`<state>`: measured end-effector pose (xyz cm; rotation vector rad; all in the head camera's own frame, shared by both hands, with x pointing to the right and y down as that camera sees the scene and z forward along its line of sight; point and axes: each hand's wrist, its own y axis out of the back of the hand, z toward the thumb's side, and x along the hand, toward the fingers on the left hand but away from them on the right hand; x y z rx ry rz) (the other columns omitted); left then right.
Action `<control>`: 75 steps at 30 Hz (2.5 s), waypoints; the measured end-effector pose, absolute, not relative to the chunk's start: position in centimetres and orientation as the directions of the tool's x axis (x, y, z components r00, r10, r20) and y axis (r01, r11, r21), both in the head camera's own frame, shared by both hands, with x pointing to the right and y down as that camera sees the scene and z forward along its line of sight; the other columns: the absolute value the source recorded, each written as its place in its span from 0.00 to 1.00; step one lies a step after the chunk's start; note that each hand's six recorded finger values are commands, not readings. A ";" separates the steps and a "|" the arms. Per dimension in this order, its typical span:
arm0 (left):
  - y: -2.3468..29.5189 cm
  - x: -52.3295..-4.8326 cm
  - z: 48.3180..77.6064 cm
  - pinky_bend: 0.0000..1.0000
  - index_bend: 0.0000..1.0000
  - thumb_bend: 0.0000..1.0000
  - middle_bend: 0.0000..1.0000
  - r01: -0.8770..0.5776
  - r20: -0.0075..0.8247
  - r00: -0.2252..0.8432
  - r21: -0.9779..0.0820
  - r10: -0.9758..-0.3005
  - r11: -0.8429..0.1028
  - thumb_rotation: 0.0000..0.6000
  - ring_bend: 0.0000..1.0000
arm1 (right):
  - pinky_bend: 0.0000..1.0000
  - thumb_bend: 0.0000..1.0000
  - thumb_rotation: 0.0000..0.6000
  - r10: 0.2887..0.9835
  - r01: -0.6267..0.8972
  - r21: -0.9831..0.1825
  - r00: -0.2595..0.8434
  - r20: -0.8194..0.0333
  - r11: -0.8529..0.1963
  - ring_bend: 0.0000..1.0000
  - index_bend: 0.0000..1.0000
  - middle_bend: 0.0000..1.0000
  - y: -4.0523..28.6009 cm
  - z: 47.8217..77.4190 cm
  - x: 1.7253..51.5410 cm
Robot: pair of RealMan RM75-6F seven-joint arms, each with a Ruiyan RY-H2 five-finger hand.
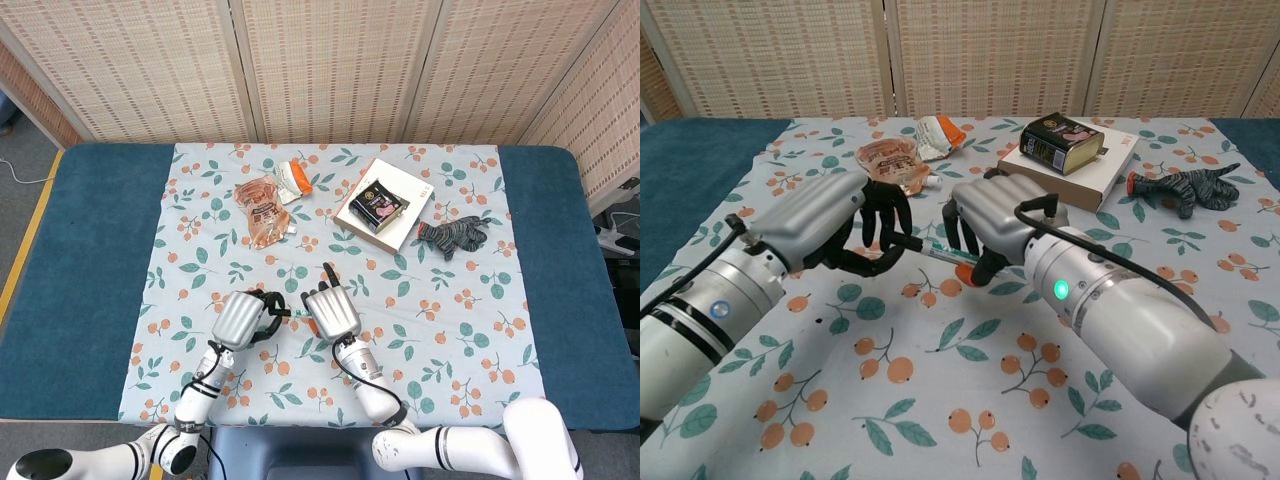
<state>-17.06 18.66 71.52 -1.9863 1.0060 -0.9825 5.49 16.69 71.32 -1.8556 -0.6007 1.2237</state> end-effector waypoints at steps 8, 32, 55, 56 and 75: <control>18.7 -17.2 71.7 0.82 0.80 0.69 0.88 -0.331 0.267 0.404 -0.849 -0.875 -0.412 1.00 0.70 | 0.00 0.43 1.00 0.751 -0.044 -0.833 0.409 -0.519 -0.552 0.35 0.80 0.72 16.5 71.2 5.6; 17.6 -19.7 71.8 0.85 0.83 0.77 0.92 -0.393 0.261 0.386 -0.821 -0.885 -0.414 1.00 0.75 | 0.00 0.43 1.00 0.750 -0.136 -0.839 0.390 -0.534 -0.527 0.35 0.80 0.72 16.2 71.1 7.3; 18.1 -24.0 74.6 0.56 0.12 0.45 0.27 -0.289 0.455 0.365 -0.774 -0.812 -0.564 1.00 0.23 | 0.00 0.28 1.00 0.668 -0.262 -0.769 0.385 -0.637 -0.583 0.01 0.00 0.06 17.9 72.1 9.8; 18.0 -24.1 74.4 0.55 0.12 0.44 0.25 -0.294 0.453 0.365 -0.773 -0.813 -0.562 1.00 0.22 | 0.00 0.28 1.00 0.669 -0.256 -0.771 0.388 -0.634 -0.583 0.01 0.00 0.05 17.9 71.8 9.9; 25.1 -42.1 62.1 0.02 0.00 0.40 0.00 -0.137 0.461 0.189 -0.862 -0.867 -0.488 1.00 0.00 | 0.00 0.20 1.00 0.927 -0.200 -0.912 0.037 -0.373 -0.359 0.00 0.00 0.00 23.9 55.0 38.4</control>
